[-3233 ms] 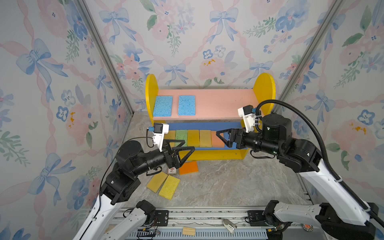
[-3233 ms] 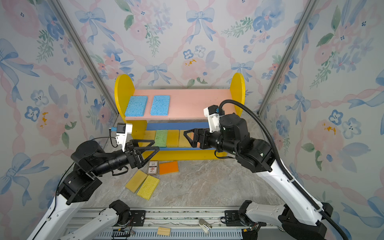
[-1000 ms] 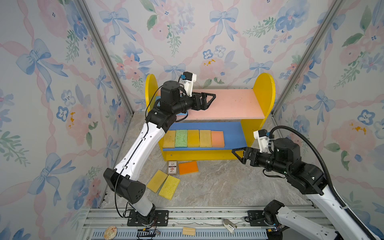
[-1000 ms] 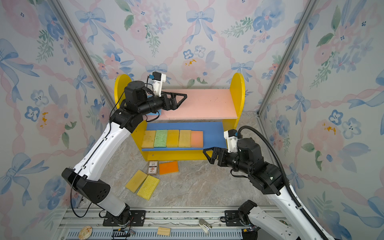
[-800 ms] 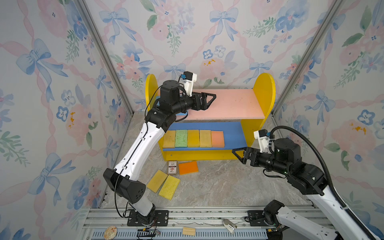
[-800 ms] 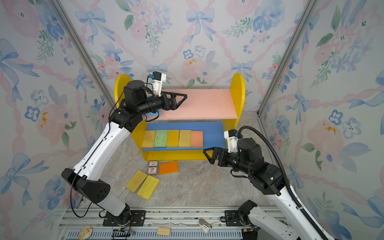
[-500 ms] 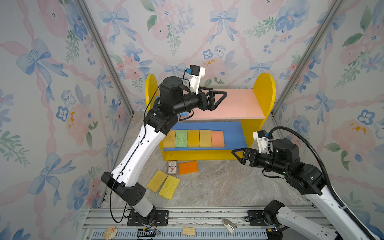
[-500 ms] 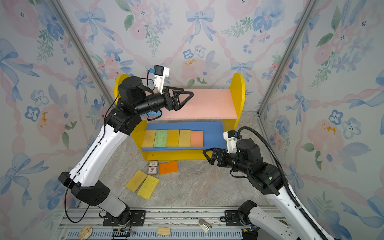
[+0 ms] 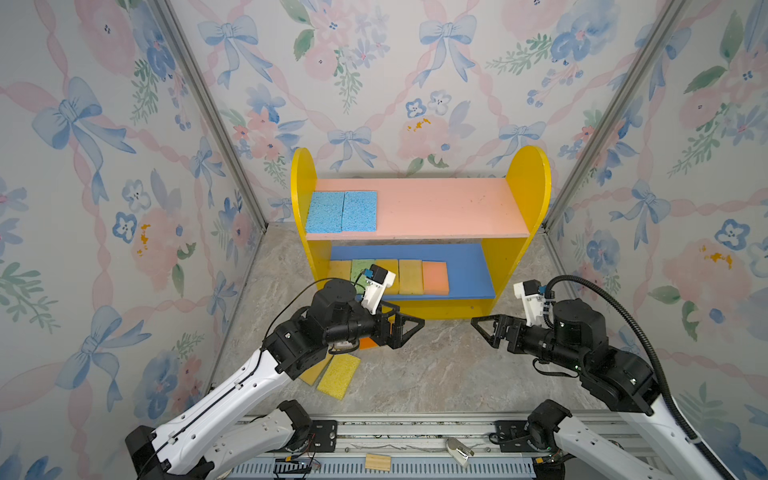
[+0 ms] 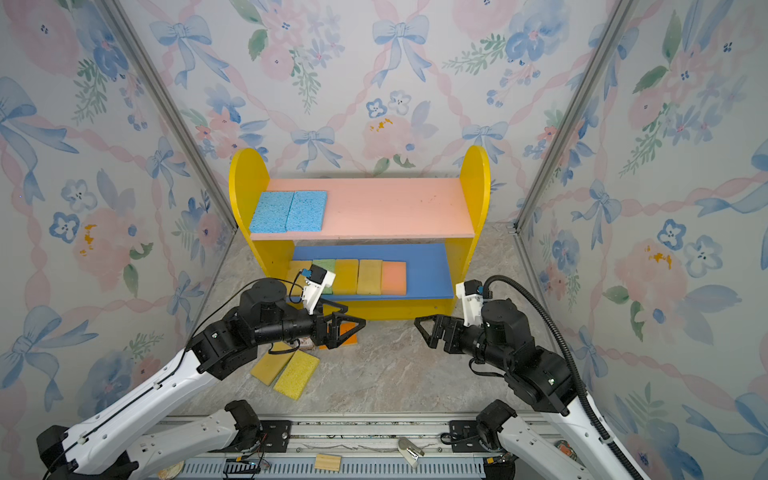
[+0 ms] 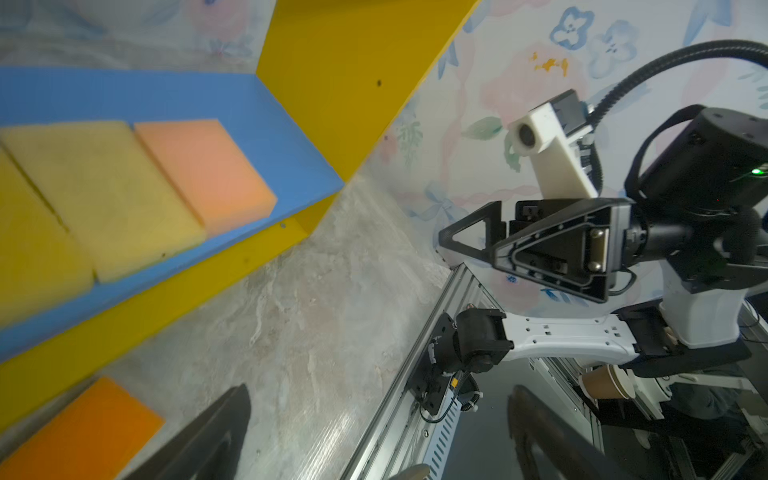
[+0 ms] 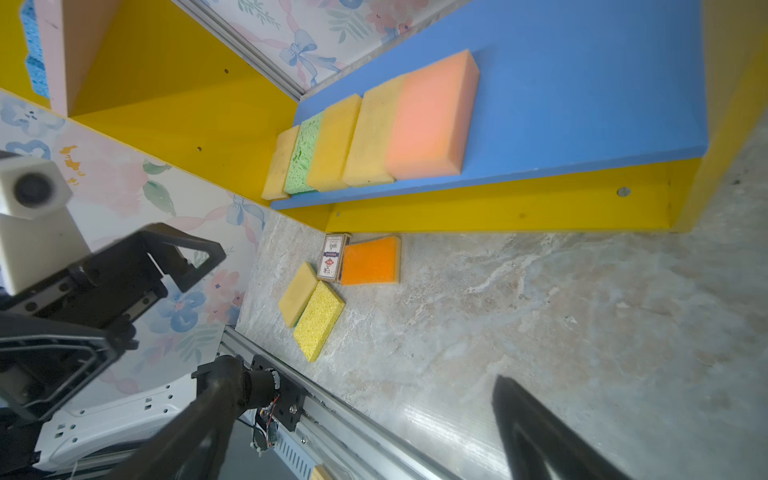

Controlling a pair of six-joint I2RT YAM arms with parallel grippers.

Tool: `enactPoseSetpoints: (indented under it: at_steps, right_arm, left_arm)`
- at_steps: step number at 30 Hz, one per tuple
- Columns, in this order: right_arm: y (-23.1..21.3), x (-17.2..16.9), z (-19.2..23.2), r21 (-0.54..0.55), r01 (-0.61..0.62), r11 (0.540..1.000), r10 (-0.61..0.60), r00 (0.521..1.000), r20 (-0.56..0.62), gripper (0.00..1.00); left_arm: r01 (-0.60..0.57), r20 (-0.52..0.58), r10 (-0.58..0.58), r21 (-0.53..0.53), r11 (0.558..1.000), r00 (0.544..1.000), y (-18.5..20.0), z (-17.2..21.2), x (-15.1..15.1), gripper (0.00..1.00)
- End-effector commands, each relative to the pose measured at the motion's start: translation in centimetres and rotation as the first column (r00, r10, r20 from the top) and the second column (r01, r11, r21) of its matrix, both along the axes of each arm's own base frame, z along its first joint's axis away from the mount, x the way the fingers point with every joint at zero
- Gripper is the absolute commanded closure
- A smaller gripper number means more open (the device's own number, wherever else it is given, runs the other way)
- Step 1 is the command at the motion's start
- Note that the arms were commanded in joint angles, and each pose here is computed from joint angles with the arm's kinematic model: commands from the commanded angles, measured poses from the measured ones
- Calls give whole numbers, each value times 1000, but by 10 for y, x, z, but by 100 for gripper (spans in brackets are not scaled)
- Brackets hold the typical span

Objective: Place and organize the cleaning sponges onto the shelf
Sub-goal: 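Lower both grippers toward the orange sponge on the floor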

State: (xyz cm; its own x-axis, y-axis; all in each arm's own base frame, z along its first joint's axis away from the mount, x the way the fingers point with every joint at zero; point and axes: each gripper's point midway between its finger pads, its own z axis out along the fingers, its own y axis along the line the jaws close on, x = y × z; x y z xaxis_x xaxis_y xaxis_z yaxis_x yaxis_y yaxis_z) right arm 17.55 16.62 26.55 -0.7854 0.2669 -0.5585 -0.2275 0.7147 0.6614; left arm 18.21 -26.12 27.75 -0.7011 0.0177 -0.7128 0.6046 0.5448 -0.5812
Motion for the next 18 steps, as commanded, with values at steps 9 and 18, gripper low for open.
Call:
enactPoseSetpoints:
  at_steps: [9, 18]
  right_arm:
    - [77, -11, -79, 130, 115, 985, -107, 992, -61, 4]
    - [162, 3, -133, 200, 195, 960, -148, 963, -227, 15]
  left_arm:
    - [-387, -166, 404, 127, 913, 900, 76, -108, 11, 2]
    - [-493, -203, 503, 101, 864, 840, 115, -115, 13, 2]
